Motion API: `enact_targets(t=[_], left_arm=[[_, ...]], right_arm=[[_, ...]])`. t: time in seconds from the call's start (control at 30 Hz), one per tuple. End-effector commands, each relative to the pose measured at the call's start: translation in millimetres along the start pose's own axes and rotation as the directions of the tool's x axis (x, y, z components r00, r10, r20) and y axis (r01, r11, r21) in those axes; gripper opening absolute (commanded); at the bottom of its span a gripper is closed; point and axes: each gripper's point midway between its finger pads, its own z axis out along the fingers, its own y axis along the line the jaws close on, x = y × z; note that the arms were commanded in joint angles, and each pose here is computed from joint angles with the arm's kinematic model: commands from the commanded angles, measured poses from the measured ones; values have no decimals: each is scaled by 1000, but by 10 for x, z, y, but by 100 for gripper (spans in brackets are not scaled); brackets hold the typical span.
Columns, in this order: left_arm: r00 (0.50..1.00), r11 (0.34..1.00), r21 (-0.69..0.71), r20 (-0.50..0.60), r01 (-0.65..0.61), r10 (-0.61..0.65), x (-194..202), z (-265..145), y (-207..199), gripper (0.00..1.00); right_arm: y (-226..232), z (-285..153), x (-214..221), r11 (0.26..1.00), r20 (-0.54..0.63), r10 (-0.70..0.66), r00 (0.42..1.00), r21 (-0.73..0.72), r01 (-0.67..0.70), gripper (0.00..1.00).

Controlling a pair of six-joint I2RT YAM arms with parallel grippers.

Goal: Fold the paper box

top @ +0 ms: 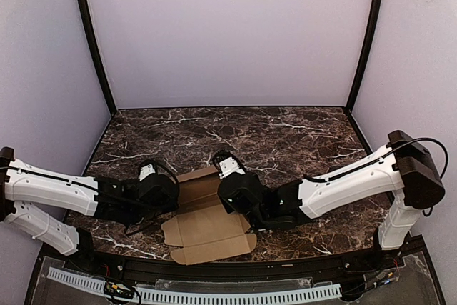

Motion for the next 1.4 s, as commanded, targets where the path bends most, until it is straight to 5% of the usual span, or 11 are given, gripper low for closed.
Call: enact_targets(t=[0.0, 0.17, 0.53, 0.93, 1.37], left_arm=[[999, 997, -73, 30, 21, -19, -51, 9, 156, 1], [1000, 1000, -18, 11, 9, -8, -32, 14, 14, 3], [994, 986, 145, -54, -86, 95, 42, -113, -200, 33], [969, 902, 386, -68, -194, 238, -11, -590, -381, 44], [914, 857, 323, 90, -403, 396, -447, -881, -386, 50]], right_arm=[[40, 7, -58, 1000, 17, 5, 1000, 27, -6, 0], [68, 41, -32, 1000, 12, -5, 1000, 30, 4, 0], [-26, 84, 128, 999, 16, -27, 1000, -40, 27, 0], [-65, 275, 256, 985, 41, -9, 999, -173, 16, 0], [216, 71, 81, 872, 339, -27, 940, -452, 188, 0]])
